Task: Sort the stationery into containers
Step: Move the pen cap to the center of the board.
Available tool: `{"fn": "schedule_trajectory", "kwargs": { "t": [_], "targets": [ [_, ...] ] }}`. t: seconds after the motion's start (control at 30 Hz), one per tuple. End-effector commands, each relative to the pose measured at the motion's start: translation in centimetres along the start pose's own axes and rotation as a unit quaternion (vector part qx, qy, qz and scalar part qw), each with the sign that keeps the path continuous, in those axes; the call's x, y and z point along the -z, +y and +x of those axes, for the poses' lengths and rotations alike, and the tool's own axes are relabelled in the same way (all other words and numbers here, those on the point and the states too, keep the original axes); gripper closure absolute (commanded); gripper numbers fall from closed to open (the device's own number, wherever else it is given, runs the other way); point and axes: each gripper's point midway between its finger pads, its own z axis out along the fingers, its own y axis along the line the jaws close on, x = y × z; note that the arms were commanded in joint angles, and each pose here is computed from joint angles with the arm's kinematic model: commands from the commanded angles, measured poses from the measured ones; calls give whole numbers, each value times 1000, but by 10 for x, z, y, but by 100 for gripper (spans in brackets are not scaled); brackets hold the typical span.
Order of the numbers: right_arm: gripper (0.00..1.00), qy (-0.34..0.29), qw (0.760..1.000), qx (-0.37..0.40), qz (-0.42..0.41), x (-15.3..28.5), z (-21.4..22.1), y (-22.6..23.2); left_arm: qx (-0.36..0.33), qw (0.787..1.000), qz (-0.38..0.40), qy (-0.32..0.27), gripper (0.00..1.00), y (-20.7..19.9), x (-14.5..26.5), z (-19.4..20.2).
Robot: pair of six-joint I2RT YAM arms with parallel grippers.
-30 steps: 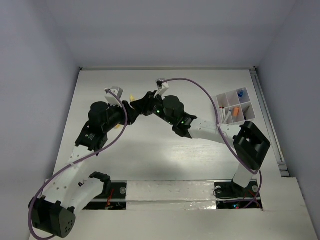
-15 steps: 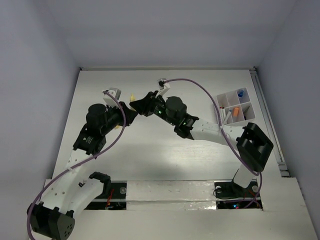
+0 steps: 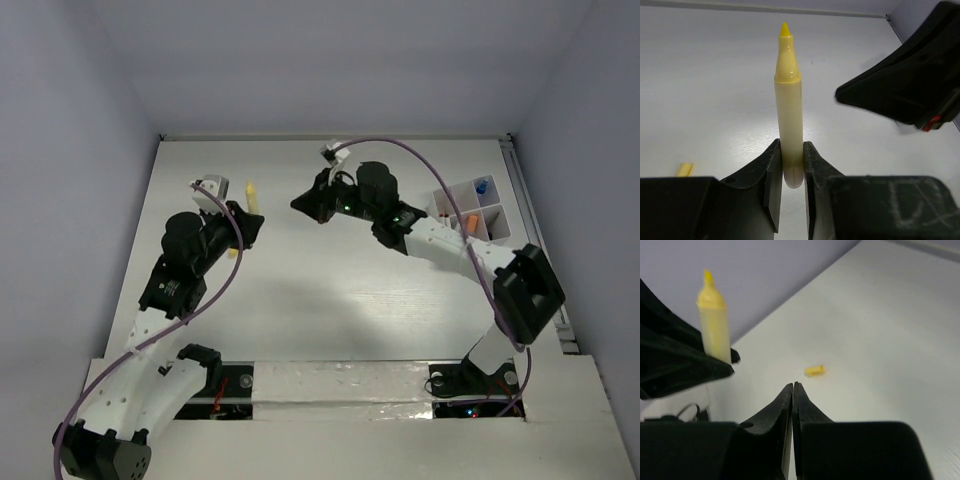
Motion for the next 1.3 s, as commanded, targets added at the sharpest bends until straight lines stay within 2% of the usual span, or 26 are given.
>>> {"fn": "schedule_trajectory", "kwargs": {
  "t": [0.0, 0.13, 0.27, 0.3, 0.33, 0.37, 0.47, 0.5, 0.6, 0.77, 1.07, 1.17, 1.27],
  "targets": [
    [100, 109, 979, 107, -138, -10, 53, 26, -11, 998, 23, -60, 100, -13, 13, -36],
    [100, 160, 965, 126, -163, -40, 91, 5, -10, 993, 89, -80, 100, -41, 24, -52],
    [74, 209, 956, 132, -155, -71, 123, -19, -21, 982, 154, -104, 100, -75, 45, -81],
    [59, 213, 954, 136, -158, -85, 130, -20, -21, 982, 159, -104, 100, -78, 48, -84],
    [51, 226, 952, 136, -153, -89, 137, -20, -24, 979, 167, -111, 100, -83, 52, -90],
    [36, 231, 949, 151, -153, -94, 143, -22, -21, 977, 179, -112, 100, -88, 55, -91],
    [22, 250, 940, 185, -138, -112, 159, -26, -21, 975, 186, -122, 100, -90, 57, -95],
    [14, 255, 938, 194, -134, -116, 164, -27, -22, 975, 185, -124, 100, -90, 58, -96],
    [8, 270, 925, 243, -108, -133, 182, -31, -25, 973, 187, -137, 100, -93, 62, -103],
    [7, 291, 895, 331, -65, -158, 212, -50, -34, 971, 178, -153, 100, -92, 65, -112],
    [6, 271, 856, 436, -56, -194, 217, -48, -41, 973, 172, -146, 100, -89, 59, -103],
    [6, 270, 848, 453, -52, -200, 221, -49, -43, 973, 175, -144, 100, -91, 58, -100],
    [13, 278, 846, 452, -54, -202, 229, -52, -44, 973, 176, -142, 100, -91, 57, -97]
  ]
}}
